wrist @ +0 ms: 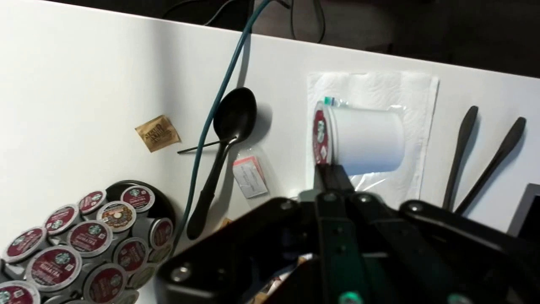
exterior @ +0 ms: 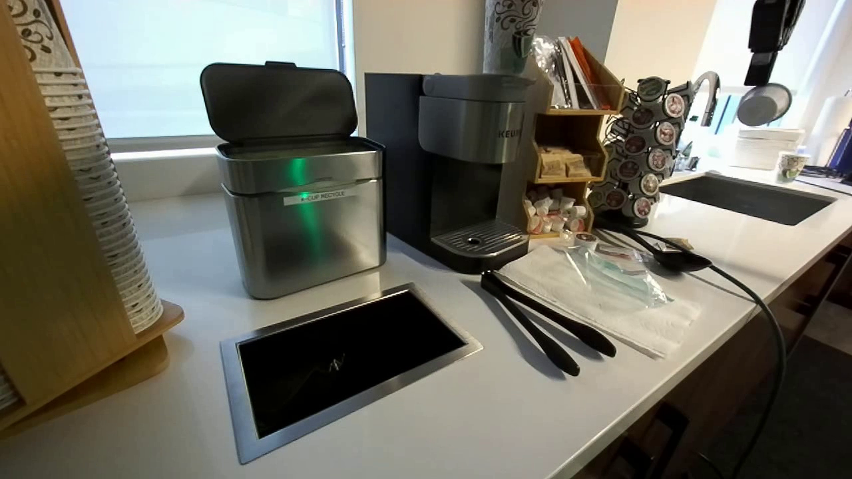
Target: Put the capsule on the counter top
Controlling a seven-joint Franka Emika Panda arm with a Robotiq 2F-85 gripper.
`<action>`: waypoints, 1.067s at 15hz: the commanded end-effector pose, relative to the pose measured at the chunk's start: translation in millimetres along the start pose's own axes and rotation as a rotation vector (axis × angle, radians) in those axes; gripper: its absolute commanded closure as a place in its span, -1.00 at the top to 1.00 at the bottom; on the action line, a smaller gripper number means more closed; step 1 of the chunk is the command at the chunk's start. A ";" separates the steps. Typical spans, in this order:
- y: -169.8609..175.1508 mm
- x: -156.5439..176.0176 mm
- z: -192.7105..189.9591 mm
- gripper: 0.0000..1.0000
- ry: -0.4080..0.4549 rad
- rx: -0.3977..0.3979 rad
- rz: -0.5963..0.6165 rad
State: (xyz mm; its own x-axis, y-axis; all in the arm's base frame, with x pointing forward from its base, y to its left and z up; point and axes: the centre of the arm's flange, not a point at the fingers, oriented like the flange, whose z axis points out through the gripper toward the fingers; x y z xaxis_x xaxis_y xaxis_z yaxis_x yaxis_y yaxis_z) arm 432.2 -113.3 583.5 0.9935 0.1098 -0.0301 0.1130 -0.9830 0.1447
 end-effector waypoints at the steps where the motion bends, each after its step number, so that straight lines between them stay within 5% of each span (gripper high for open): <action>1: 2.0 0.8 -0.7 -0.98 0.010 -0.010 0.005; 4: -3.7 5.8 0.0 -1.00 -0.004 -0.055 -0.019; 10: -81.5 37.5 40.1 -1.00 -0.097 -0.220 -0.153; 16: -106.2 40.0 71.5 -1.00 -0.133 -0.492 -0.141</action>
State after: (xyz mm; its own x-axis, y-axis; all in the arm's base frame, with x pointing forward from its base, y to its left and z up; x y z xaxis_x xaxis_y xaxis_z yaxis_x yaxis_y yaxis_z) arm 463.4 -14.4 509.9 0.9504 0.2208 -0.2190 0.3017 -0.8260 0.4761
